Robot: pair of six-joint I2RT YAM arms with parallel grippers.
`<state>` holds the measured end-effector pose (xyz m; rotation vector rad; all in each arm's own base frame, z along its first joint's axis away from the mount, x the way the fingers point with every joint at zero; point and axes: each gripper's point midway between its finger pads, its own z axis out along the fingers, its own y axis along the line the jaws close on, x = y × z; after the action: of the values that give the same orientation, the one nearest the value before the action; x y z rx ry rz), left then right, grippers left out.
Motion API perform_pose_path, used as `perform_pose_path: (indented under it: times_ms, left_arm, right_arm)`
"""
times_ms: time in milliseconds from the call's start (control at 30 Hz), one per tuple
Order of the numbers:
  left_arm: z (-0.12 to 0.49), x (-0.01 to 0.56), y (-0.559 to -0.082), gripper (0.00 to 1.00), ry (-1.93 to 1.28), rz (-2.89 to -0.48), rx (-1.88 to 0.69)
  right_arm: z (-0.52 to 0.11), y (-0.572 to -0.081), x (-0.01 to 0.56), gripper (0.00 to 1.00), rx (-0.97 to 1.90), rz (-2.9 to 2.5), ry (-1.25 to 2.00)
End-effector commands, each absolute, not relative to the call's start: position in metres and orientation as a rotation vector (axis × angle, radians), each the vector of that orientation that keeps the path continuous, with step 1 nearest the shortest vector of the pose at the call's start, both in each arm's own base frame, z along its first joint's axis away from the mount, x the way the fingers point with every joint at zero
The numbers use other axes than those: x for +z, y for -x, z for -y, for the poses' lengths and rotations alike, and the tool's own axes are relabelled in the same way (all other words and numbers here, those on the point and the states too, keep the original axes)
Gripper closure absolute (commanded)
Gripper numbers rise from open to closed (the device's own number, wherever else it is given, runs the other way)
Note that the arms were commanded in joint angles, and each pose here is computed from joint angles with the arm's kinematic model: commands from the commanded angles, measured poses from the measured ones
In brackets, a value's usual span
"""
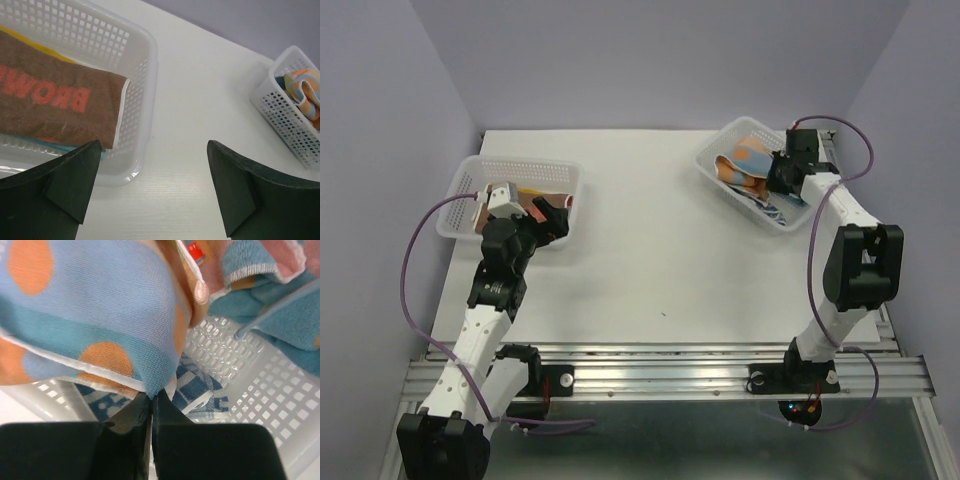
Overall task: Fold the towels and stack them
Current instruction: Grab crumpled towel, then move the towel to the center of the board
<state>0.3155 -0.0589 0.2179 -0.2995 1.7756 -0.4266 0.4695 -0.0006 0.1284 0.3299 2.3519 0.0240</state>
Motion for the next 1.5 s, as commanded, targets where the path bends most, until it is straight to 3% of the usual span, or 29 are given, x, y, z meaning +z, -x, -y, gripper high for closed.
perform_pose_path:
  times_ms: [0, 233, 433, 633, 900, 1000, 1067, 1133, 1167, 1233, 1300, 1333, 1400, 1467]
  left_arm:
    - [0.058, 0.245, -0.321, 0.01, 0.299, -1.696, -0.433]
    - [0.060, 0.246, -0.321, 0.01, 0.297, -1.697, -0.449]
    - [0.061, 0.248, -0.319, 0.01, 0.295, -1.694, -0.456]
    - [0.060, 0.256, -0.312, 0.01, 0.309, -1.671, -0.471]
    - [0.047, 0.251, -0.308, 0.01, 0.432, -1.661, -0.440]
    - [0.042, 0.244, -0.309, 0.01, 0.485, -1.678, -0.426]
    - [0.041, 0.238, -0.309, 0.01, 0.504, -1.690, -0.423]
    - [0.039, 0.236, -0.310, 0.01, 0.517, -1.693, -0.410]
    - [0.038, 0.236, -0.310, 0.01, 0.524, -1.692, -0.406]
    - [0.036, 0.232, -0.311, 0.01, 0.538, -1.705, -0.394]
    - [0.037, 0.230, -0.313, 0.01, 0.543, -1.715, -0.395]
    - [0.039, 0.226, -0.315, 0.01, 0.541, -1.731, -0.400]
    - [0.041, 0.222, -0.317, 0.01, 0.538, -1.754, -0.403]
    - [0.044, 0.216, -0.318, 0.01, 0.531, -1.775, -0.414]
  right_arm:
    - [-0.003, -0.480, 0.220, 0.99, 0.096, -2.101, -0.307]
    - [-0.034, -0.443, 0.329, 0.99, 0.144, -1.982, -0.147]
    - [-0.135, -0.408, 0.414, 0.99, 0.203, -1.831, 0.127]
    - [-0.263, -0.370, 0.460, 0.99, 0.321, -1.692, 0.442]
    - [-0.327, -0.340, 0.513, 0.99, 0.423, -1.531, 0.519]
    - [-0.311, -0.333, 0.497, 0.98, 0.411, -1.546, 0.487]
    - [-0.306, -0.335, 0.421, 0.96, 0.331, -1.666, 0.536]
    - [-0.276, -0.325, 0.409, 0.95, 0.283, -1.659, 0.465]
    - [-0.262, -0.325, 0.340, 0.94, 0.199, -1.770, 0.505]
    - [-0.235, -0.318, 0.309, 0.93, 0.199, -1.803, 0.469]
    - [-0.201, -0.316, 0.239, 0.92, 0.146, -1.927, 0.479]
    - [-0.185, -0.315, 0.239, 0.87, 0.152, -1.907, 0.443]
    - [-0.170, -0.307, 0.214, 0.63, 0.120, -1.926, 0.449]
    - [-0.169, -0.300, 0.221, 0.48, 0.155, -1.904, 0.451]
